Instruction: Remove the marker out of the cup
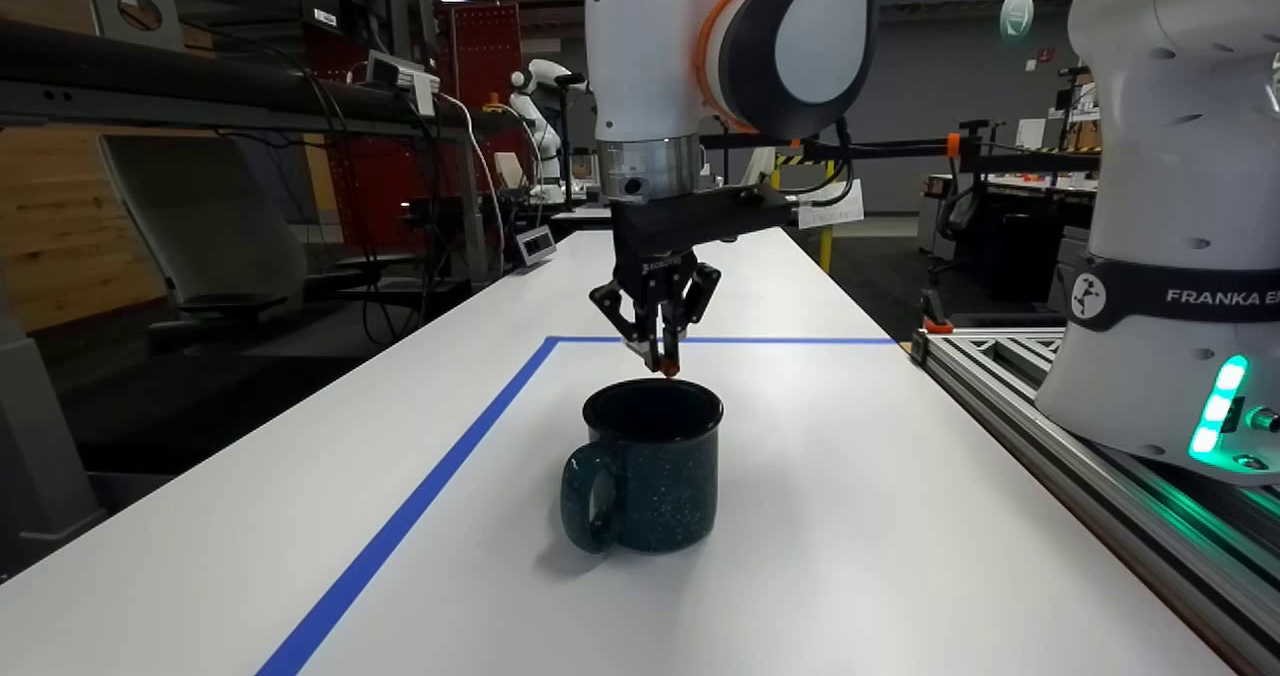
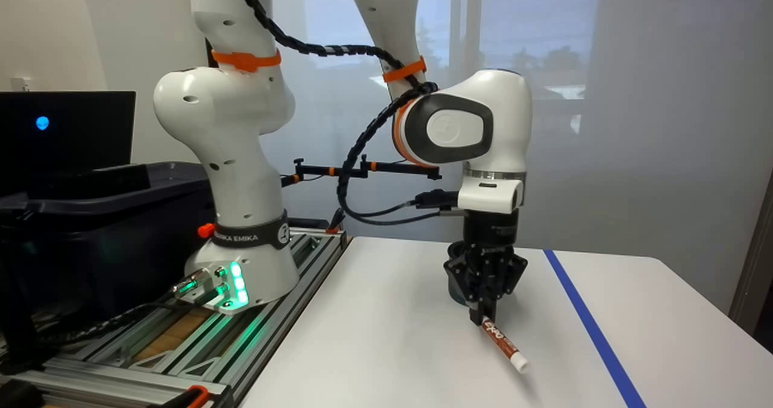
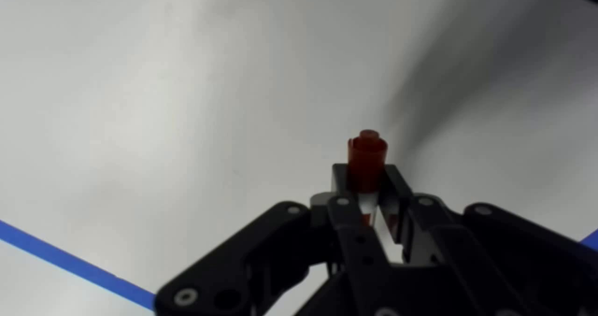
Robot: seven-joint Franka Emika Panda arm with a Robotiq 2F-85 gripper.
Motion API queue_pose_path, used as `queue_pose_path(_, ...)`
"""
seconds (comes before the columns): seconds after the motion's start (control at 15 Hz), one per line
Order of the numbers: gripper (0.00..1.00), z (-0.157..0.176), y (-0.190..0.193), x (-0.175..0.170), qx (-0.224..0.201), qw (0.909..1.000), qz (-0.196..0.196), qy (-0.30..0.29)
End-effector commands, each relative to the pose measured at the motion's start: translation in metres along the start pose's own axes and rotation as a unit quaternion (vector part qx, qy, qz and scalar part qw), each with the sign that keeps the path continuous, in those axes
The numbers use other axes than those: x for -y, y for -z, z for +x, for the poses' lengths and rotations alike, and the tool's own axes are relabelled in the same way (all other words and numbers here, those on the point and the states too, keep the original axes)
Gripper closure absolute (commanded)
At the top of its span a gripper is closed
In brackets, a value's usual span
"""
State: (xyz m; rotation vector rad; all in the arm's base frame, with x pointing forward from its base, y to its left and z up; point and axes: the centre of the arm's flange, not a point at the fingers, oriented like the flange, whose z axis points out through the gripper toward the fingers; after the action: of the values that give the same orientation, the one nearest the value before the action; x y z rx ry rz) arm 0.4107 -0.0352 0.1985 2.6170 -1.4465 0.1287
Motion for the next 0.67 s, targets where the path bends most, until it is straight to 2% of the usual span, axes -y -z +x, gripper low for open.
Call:
queue_pose_path(0.0, 0.95, -0.014, -0.026, 0.014, 0.026, 0.9986, 0.005, -0.046)
queue_pose_path(0.47, 0.95, -0.013, -0.045, 0.025, 0.056, 0.9946, 0.007, -0.088)
queue_pose_path(0.53, 0.57, -0.013, -0.043, 0.026, 0.055, 0.9947, 0.007, -0.087)
queue_pose_path(0.6, 0.53, -0.014, -0.039, 0.028, 0.055, 0.9948, 0.009, -0.085)
